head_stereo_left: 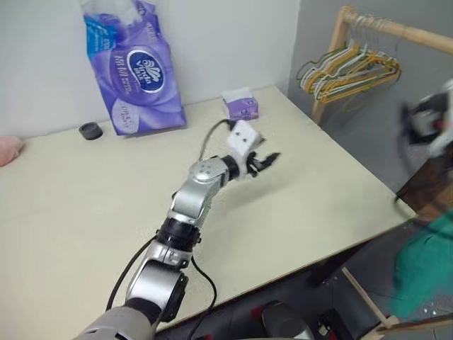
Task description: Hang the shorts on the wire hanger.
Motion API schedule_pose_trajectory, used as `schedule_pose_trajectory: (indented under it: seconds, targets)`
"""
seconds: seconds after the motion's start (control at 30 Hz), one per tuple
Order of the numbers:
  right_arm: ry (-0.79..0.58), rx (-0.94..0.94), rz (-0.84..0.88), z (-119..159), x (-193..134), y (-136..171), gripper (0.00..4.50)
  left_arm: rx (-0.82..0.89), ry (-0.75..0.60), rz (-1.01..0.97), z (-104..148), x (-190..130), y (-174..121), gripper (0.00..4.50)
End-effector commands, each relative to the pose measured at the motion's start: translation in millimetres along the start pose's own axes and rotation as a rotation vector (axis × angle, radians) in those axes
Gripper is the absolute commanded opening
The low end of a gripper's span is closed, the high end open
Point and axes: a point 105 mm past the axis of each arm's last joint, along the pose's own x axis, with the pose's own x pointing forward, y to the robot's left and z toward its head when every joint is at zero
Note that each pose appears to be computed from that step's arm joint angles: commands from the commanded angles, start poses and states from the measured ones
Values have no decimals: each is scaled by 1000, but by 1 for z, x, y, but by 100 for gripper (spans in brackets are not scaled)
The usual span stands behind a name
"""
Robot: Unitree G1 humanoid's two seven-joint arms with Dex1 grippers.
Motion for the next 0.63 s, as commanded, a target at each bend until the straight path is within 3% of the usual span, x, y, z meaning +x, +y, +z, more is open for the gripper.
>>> schedule_pose_trajectory:
  seconds: [0.03,0.13,0.27,0.63]
  targets:
    - [-148,-20,89,-1,8,34,447,65,29,365,-19,-39,51,297]
    - [-151,92,249,-22,14,80,447,122,132,672,-49,-84,83,297]
    - [-133,206,369,-43,20,123,447,55,166,831,-70,-130,96,297]
    - [-57,327,386,-72,32,152,447,16,147,895,-74,-162,113,297]
